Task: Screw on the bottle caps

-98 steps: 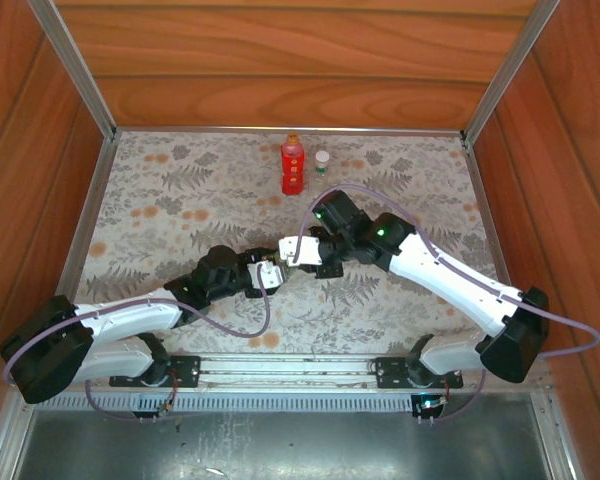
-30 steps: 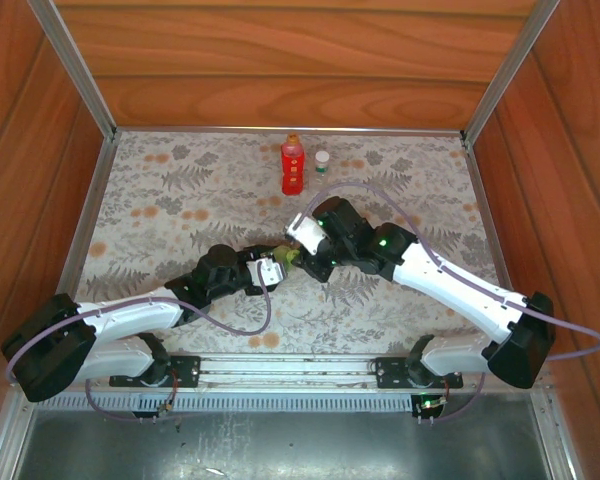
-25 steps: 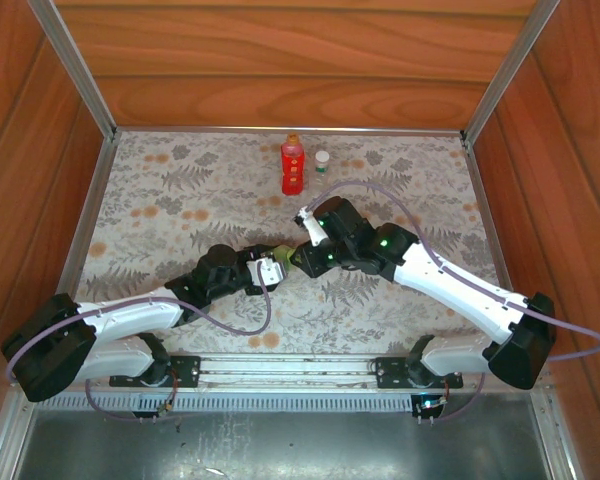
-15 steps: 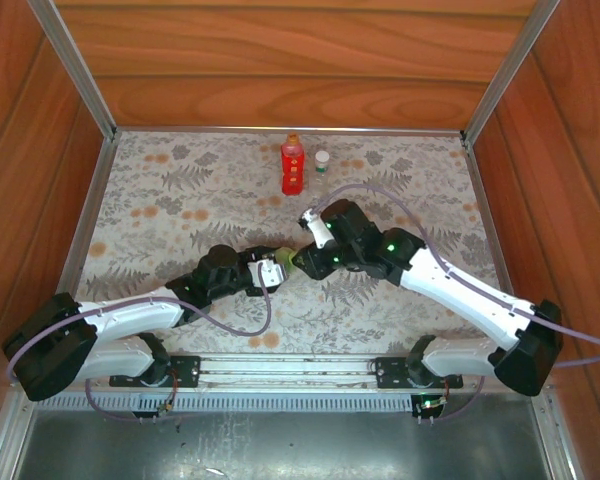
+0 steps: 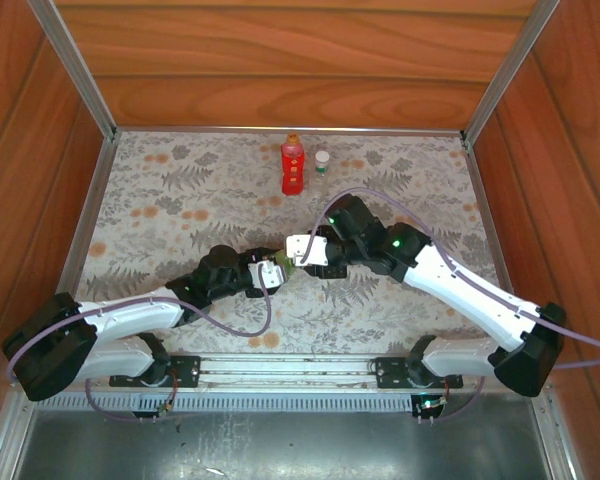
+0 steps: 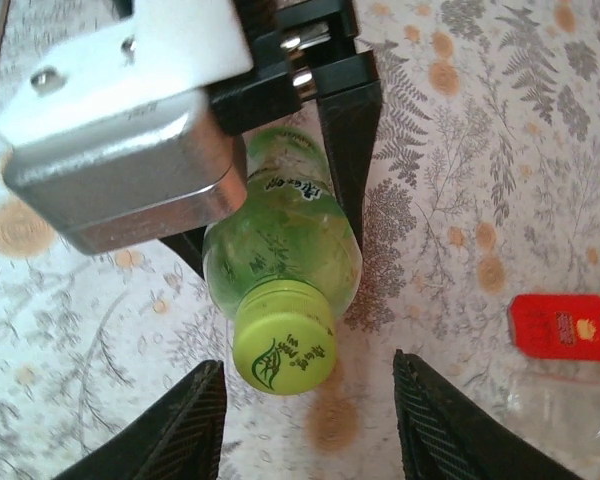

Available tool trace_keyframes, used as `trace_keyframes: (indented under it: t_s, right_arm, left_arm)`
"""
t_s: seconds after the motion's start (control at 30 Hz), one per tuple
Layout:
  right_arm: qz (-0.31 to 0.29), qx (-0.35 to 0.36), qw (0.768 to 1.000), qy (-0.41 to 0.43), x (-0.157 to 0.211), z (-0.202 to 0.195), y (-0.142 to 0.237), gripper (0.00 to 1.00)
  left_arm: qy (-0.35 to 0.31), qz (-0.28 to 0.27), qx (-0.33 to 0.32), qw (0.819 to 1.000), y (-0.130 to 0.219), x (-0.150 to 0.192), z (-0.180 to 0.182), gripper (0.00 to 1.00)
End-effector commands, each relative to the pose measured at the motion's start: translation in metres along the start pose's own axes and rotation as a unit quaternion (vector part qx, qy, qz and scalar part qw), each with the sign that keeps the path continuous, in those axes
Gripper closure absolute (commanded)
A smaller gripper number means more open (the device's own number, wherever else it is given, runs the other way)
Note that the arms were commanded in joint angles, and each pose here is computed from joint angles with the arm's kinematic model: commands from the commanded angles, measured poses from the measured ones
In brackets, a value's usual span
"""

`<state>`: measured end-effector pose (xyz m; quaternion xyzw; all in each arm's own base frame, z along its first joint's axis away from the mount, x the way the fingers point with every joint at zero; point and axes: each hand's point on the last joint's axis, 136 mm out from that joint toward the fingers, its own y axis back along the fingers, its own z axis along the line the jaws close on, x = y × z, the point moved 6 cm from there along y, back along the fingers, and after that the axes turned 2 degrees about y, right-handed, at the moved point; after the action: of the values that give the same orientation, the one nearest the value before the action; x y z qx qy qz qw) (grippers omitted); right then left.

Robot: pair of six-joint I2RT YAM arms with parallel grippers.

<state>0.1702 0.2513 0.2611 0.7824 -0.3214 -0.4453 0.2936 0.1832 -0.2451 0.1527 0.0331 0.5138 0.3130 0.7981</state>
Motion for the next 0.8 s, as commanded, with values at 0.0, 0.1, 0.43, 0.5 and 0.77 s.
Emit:
trace_keyframes:
  t_s: [0.0, 0.1, 0.43, 0.5, 0.77]
  right_arm:
    - [0.022, -0.024, 0.995, 0.089, 0.002, 0.004, -0.004, 0.54]
    - [0.017, -0.03, 0.994, 0.099, -0.002, 0.004, -0.008, 0.58]
    - [0.026, -0.038, 0.994, 0.096, 0.0, 0.007, -0.019, 0.69]
    - [0.03, -0.031, 0.995, 0.089, 0.001, 0.006, -0.02, 0.78]
    - [0.007, -0.014, 0.999, 0.032, 0.0, 0.009, -0.023, 0.79]
  left_arm:
    - [-0.007, -0.004, 0.009, 1.0, 0.0, -0.001, -0.003, 0.35]
    - [-0.006, -0.003, 0.008, 1.0, 0.0, -0.001, -0.003, 0.35]
    - [-0.006, -0.001, 0.009, 1.0, 0.0, -0.001, -0.003, 0.35]
    - [-0.006, -0.002, 0.008, 1.0, 0.0, -0.001, -0.003, 0.35]
    - [-0.007, -0.004, 0.007, 1.0, 0.001, -0.002, -0.003, 0.35]
